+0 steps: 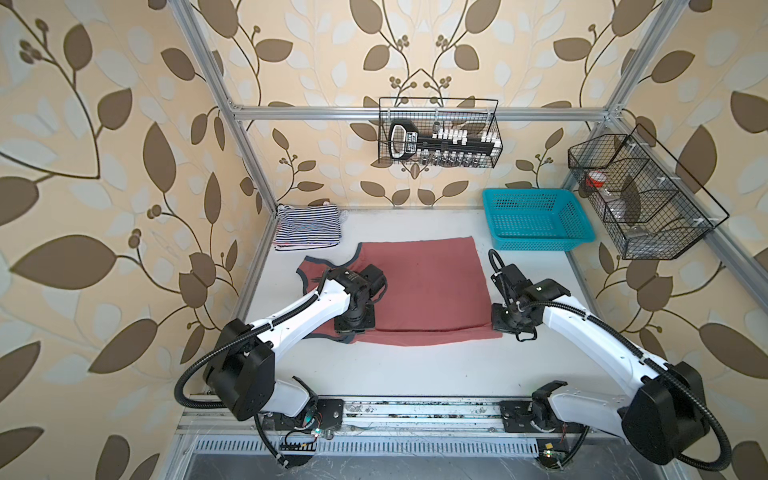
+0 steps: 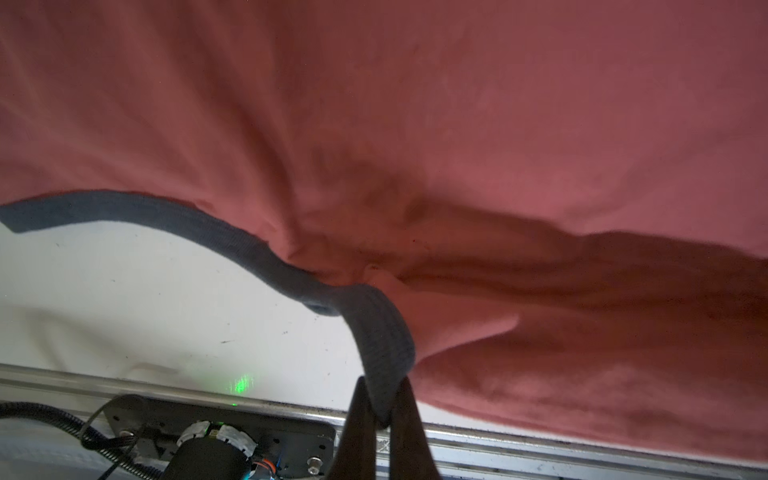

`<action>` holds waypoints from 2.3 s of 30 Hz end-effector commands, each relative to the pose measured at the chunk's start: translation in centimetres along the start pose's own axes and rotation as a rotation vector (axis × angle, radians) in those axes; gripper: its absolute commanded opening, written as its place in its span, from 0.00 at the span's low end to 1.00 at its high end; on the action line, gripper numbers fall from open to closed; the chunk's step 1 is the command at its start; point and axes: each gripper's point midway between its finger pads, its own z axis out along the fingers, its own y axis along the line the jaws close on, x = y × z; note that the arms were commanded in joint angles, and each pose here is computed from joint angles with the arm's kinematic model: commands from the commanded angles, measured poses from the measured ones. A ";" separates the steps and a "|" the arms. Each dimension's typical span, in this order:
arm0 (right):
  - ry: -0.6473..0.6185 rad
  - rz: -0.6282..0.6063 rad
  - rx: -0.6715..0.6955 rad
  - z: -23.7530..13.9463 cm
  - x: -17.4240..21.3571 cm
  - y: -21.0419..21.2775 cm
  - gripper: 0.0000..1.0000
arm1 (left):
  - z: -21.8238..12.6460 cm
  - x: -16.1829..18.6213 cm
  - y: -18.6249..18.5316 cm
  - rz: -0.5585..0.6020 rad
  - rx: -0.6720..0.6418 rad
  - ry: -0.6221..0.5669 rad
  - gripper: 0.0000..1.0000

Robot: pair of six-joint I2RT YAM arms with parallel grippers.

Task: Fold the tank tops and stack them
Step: 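Grasp the near hem corners with both grippers and lift them, then carry the hem with both grippers away from the robot, folding the top in half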

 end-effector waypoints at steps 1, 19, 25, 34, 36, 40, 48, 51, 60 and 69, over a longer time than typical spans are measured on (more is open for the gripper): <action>-0.007 -0.046 -0.024 -0.3 -1.7 0.5 0.00 | -0.2 -1.6 0.7 0.057 -0.058 0.004 0.00; 0.091 -0.080 -0.035 3.3 -6.4 0.9 0.00 | 1.6 -7.2 0.3 0.062 -0.108 0.051 0.00; 0.117 -0.085 -0.033 4.4 -7.5 1.1 0.00 | 2.5 -8.3 0.0 0.052 -0.109 0.066 0.00; 0.156 -0.083 -0.048 6.6 -9.3 1.6 0.15 | 4.7 -9.5 0.3 -0.001 -0.111 0.100 0.00; 0.152 -0.078 -0.054 6.8 -9.8 1.7 0.27 | 4.8 -9.9 0.2 -0.030 -0.092 0.100 0.11; 0.140 -0.070 -0.059 6.8 -10.6 1.8 0.32 | 3.9 -11.4 0.0 -0.077 -0.075 0.057 0.29; -0.014 -0.036 -0.081 2.0 -12.1 1.2 0.42 | -3.2 -14.9 1.9 -0.139 -0.119 -0.148 0.67; -0.062 -0.030 -0.092 0.3 -11.6 0.8 0.44 | -5.7 -14.1 3.4 -0.138 -0.156 -0.192 0.69; -0.024 -0.092 -0.259 1.3 -5.6 5.1 0.26 | -2.2 -5.5 1.7 -0.090 -0.033 -0.043 0.32; 0.068 -0.107 -0.287 5.2 -2.7 7.1 0.00 | 2.5 -2.7 0.3 -0.167 0.060 0.052 0.22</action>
